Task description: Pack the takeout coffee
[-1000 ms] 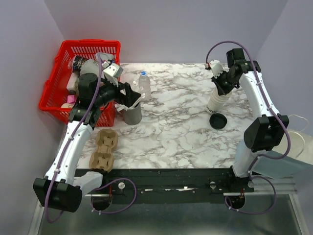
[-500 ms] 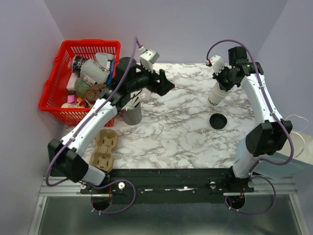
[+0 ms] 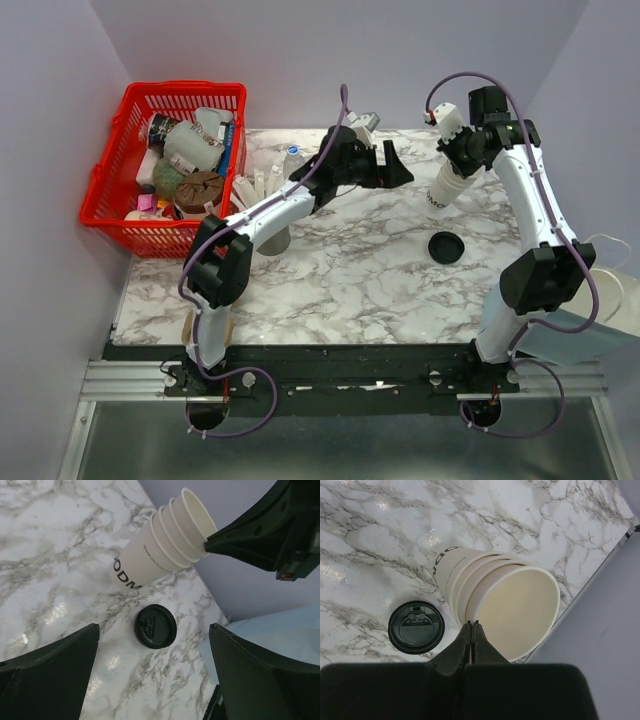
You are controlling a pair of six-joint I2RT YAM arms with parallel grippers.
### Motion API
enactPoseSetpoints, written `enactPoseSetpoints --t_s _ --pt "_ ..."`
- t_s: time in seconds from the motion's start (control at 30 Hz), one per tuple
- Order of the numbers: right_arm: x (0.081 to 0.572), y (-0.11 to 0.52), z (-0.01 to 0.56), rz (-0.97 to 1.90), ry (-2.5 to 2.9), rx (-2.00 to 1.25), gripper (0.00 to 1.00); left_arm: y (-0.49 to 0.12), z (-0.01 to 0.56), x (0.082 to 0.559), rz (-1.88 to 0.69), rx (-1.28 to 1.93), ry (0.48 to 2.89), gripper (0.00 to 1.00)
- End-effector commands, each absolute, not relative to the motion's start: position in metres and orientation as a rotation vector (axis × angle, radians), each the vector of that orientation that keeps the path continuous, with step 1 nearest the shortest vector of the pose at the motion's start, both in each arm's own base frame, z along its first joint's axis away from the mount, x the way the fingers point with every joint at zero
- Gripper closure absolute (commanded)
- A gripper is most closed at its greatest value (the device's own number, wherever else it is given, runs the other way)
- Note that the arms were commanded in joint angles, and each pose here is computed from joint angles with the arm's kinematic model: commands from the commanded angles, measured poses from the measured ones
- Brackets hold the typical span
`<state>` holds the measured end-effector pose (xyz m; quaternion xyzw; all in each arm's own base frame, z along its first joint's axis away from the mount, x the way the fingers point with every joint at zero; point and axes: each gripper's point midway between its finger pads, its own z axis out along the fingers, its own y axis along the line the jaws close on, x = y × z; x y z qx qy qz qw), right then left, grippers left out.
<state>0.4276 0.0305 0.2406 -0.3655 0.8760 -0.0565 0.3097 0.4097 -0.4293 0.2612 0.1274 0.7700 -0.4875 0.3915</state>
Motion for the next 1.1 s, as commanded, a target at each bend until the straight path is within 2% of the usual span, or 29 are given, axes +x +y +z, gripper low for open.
enactPoseSetpoints --t_s 0.0,0.23,0.67,1.07 --pt "0.428 0.029 0.233 -0.155 2.373 -0.936 0.99 -0.467 0.261 0.403 -1.47 0.253 1.923 0.01" --pt "0.423 0.033 0.212 -0.1 2.432 -0.938 1.0 -0.499 0.238 0.398 -1.607 0.257 1.886 0.01" --pt "0.402 0.047 0.195 -0.016 2.482 -0.996 0.99 -0.523 0.215 0.407 -1.57 0.184 1.937 0.01" --pt "0.405 0.045 0.208 -0.071 2.454 -0.972 0.99 -0.521 0.185 0.418 -1.478 0.1 2.022 0.02"
